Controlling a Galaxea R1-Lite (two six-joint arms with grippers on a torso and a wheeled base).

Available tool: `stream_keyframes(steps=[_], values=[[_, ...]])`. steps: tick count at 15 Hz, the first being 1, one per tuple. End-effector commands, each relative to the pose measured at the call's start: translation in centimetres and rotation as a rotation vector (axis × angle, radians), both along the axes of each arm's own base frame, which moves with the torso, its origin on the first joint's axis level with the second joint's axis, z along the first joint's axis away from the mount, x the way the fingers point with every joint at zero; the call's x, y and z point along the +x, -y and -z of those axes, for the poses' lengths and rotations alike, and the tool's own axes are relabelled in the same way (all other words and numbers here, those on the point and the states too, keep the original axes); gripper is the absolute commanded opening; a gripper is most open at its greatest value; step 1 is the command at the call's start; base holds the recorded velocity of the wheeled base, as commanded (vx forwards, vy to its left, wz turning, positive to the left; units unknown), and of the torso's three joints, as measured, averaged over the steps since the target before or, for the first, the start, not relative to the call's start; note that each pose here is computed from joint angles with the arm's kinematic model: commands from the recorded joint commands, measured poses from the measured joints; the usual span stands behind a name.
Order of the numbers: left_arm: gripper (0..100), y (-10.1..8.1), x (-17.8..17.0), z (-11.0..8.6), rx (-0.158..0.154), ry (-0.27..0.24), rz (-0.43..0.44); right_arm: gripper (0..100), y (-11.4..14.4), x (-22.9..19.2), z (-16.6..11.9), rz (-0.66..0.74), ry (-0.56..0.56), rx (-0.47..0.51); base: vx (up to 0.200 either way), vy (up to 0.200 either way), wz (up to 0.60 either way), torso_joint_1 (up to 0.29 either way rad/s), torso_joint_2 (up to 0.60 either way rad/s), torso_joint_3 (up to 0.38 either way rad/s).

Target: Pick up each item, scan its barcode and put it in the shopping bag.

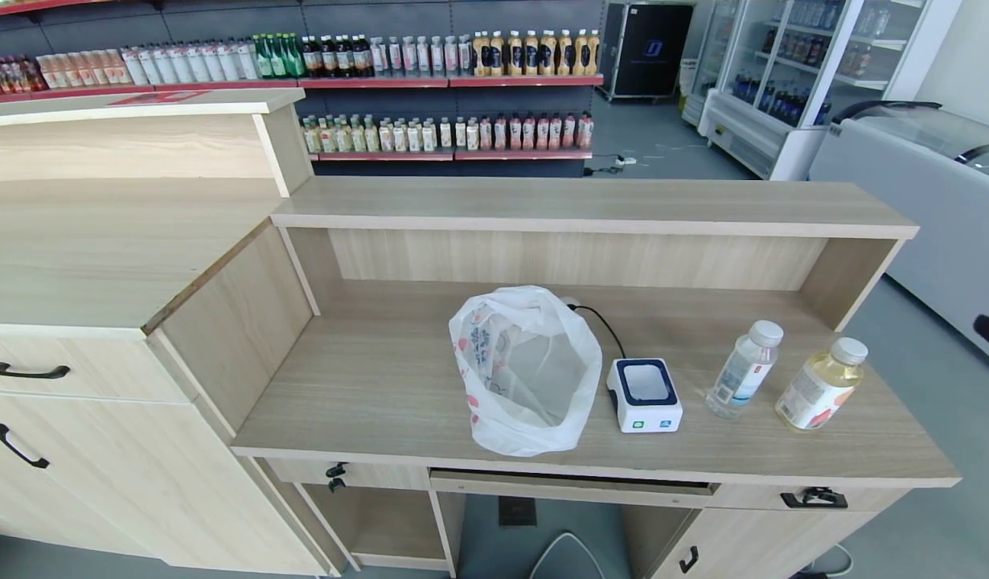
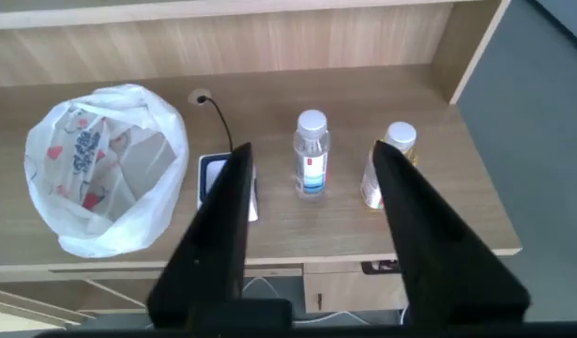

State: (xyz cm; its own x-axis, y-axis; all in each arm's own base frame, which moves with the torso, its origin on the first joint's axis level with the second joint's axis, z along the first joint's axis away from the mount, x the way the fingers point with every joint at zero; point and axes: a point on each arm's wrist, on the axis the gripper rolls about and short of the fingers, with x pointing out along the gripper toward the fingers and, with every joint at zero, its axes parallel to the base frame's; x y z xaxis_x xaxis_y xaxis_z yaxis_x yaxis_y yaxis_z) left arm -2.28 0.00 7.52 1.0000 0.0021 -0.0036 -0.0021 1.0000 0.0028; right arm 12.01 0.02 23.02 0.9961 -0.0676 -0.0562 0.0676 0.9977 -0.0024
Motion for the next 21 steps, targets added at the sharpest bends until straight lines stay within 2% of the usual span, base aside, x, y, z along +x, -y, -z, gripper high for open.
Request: stream_keyframes(steps=[1, 5, 8, 12, 21], values=[[100, 0.0, 0.0, 0.0, 0.000, 0.001, -0.001, 100, 2.2, 8.8, 4.5, 0.107, -0.217, -0.007, 0.000, 0.000, 0.00, 0.000, 0.00, 0.000], [100, 0.0, 0.0, 0.0, 0.000, 0.001, -0.001, 100, 3.2, 10.8, 8.3, 0.122, -0.334, 0.011, 0.000, 0.000, 0.00, 0.000, 0.00, 0.000], [100, 0.0, 0.0, 0.0, 0.000, 0.001, -0.001, 100, 3.7, 13.6, 10.1, 0.122, -0.255, 0.002, 0.000, 0.000, 0.00, 0.000, 0.00, 0.000], [100, 0.0, 0.0, 0.0, 0.000, 0.001, -0.001, 100, 5.1, 14.8, 13.0, 0.144, -0.263, -0.033, 0.000, 0.000, 0.00, 0.000, 0.00, 0.000], [100, 0.0, 0.0, 0.0, 0.000, 0.001, -0.001, 100, 7.6, 15.6, 16.4, 0.196, -0.252, -0.156, 0.000, 0.000, 0.00, 0.000, 0.00, 0.000]])
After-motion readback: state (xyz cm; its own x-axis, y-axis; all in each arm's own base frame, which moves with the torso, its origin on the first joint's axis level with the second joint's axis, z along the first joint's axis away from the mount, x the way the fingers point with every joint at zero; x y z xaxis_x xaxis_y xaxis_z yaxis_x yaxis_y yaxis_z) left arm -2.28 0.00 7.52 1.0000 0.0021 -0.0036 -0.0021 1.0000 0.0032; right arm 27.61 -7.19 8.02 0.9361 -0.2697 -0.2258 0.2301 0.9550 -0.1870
